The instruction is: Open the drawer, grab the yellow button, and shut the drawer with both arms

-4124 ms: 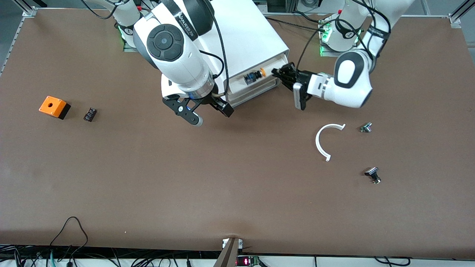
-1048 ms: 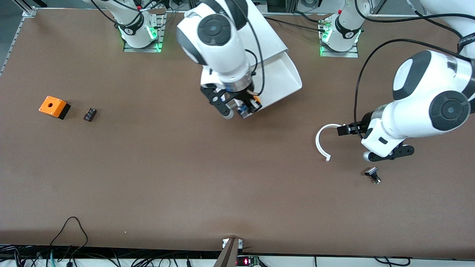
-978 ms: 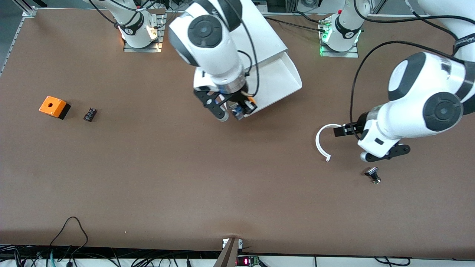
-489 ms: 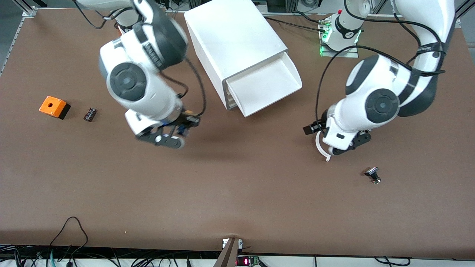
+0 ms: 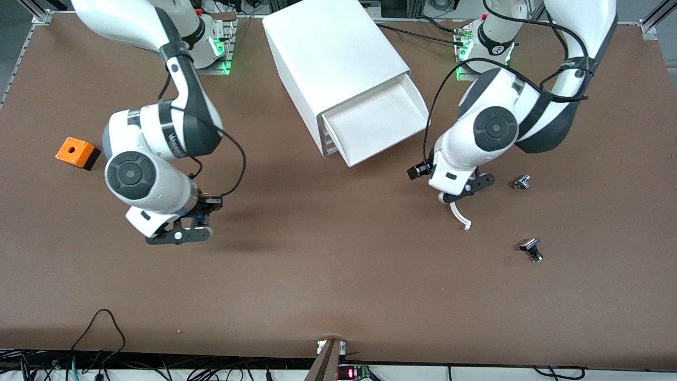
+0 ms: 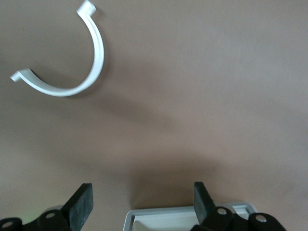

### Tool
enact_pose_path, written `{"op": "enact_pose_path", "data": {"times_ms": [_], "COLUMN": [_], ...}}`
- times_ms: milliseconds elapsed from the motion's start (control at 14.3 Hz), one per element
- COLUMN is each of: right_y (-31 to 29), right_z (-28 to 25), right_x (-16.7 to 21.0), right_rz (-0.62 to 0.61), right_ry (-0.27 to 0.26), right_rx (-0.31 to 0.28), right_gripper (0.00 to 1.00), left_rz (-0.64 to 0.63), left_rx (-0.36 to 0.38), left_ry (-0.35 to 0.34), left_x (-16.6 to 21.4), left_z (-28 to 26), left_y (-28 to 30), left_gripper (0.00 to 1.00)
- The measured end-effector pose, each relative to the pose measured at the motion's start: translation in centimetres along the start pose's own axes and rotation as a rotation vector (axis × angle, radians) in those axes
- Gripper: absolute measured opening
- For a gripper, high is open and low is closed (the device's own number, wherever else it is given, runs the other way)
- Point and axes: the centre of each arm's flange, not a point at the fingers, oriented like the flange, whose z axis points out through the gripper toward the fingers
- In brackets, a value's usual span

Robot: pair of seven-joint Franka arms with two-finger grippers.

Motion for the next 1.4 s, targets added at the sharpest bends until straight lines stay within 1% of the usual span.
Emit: {"op": "enact_pose_path", "data": {"times_ms": [140, 210, 349, 419, 559, 699, 769, 839, 909, 1118, 1258, 1398], "right_y": [5.0, 7.3, 11.2, 12.8, 15.1, 16.6, 17.1, 17.6, 18.0, 18.3, 18.1, 17.8], "right_z": [4.2, 6.2, 9.5, 10.8, 13.2, 15.0, 15.8, 16.5, 17.2, 19.1, 19.6, 19.6], "right_x": [-2.1, -3.6, -6.8, -8.2, -10.5, -12.0, -12.6, -12.9, -13.1, -13.1, -13.0, -12.7], "right_rz": [-0.049, -0.07, -0.095, -0.095, -0.067, -0.035, -0.024, -0.012, -0.002, 0.006, 0.01, 0.005], "right_ry": [0.064, 0.082, 0.093, 0.091, 0.064, 0.037, 0.027, 0.016, 0.011, 0.011, 0.022, 0.034], "right_rx": [-0.011, -0.016, -0.027, -0.025, 0.005, 0.049, 0.065, 0.076, 0.081, 0.068, 0.065, 0.063], "right_gripper": [0.32, 0.32, 0.32, 0.32, 0.32, 0.32, 0.32, 0.32, 0.32, 0.32, 0.32, 0.35], "left_rz": [0.025, 0.023, 0.04, 0.053, 0.08, 0.115, 0.127, 0.138, 0.148, 0.156, 0.157, 0.157], "left_rx": [0.017, 0.019, 0.023, 0.026, 0.036, 0.05, 0.058, 0.066, 0.072, 0.082, 0.085, 0.088], "left_ry": [-0.015, -0.017, -0.02, -0.022, -0.027, -0.037, -0.042, -0.047, -0.05, -0.055, -0.057, -0.058], "left_x": [-3.8, -5.6, -7.8, -8.7, -10.2, -12.4, -13.4, -14.2, -14.8, -16.1, -16.2, -16.2], "left_z": [1.8, 2.3, 2.9, 3.0, 3.5, 4.2, 4.6, 5.1, 5.4, 5.8, 6.0, 6.1], "left_y": [1.7, 2.6, 3.6, 3.8, 4.2, 4.8, 5.0, 5.1, 5.1, 5.3, 5.3, 5.2], "left_gripper": [0.92, 0.92, 0.92, 0.92, 0.92, 0.94, 0.94, 0.96, 0.96, 0.98, 0.98, 0.98]}}
